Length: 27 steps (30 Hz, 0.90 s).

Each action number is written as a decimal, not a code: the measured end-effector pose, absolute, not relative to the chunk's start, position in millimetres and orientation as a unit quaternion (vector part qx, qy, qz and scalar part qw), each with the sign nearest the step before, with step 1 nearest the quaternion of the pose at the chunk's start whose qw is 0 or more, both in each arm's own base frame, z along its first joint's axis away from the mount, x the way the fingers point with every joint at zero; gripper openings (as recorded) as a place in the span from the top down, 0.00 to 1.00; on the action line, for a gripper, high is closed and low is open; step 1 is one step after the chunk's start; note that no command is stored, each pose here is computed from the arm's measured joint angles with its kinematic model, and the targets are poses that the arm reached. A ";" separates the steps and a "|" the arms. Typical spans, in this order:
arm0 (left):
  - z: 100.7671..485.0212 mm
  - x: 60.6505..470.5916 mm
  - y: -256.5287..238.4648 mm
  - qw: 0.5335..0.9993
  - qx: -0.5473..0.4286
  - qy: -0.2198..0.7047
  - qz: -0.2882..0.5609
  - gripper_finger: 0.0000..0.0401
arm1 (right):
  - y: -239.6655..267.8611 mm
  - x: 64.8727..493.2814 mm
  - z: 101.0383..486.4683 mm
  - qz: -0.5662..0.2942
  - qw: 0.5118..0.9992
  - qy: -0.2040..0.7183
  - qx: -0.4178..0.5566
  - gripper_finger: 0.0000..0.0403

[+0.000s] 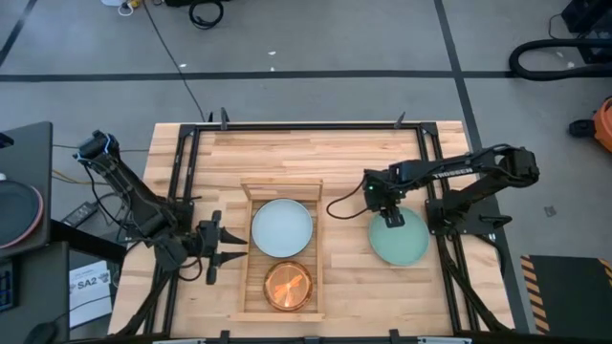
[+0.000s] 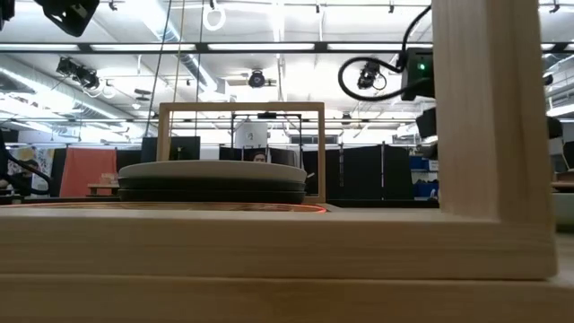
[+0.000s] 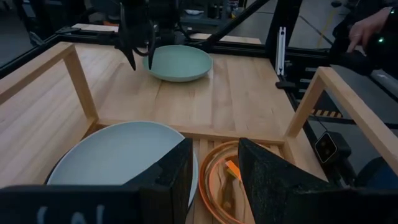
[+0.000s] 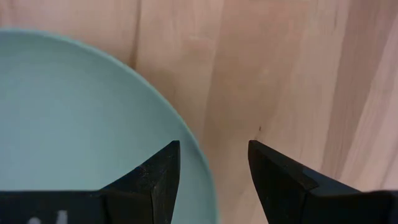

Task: Place and stack plates onto a shelf
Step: Stack the big green plate on top of the big gray plate on the shelf

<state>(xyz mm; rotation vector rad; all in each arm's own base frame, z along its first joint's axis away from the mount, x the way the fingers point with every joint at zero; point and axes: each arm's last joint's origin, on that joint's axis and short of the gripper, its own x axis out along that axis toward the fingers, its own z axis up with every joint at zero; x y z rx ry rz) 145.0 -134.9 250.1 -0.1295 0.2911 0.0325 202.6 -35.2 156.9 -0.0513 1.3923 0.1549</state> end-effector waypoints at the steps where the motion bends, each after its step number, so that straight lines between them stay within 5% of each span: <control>1: 250.1 145.0 -134.9 0.987 -0.064 0.145 0.016 0.66 | -35.4 201.3 155.3 0.068 0.763 0.643 -0.022 0.52; 14: 249.8 145.0 -134.9 0.987 -0.062 0.146 0.016 0.66 | -35.4 197.8 151.0 0.065 0.757 0.650 -0.021 0.55; 27: 249.4 144.8 -134.7 0.987 -0.060 0.148 0.017 0.66 | -35.2 197.5 150.9 0.064 0.757 0.651 -0.017 0.87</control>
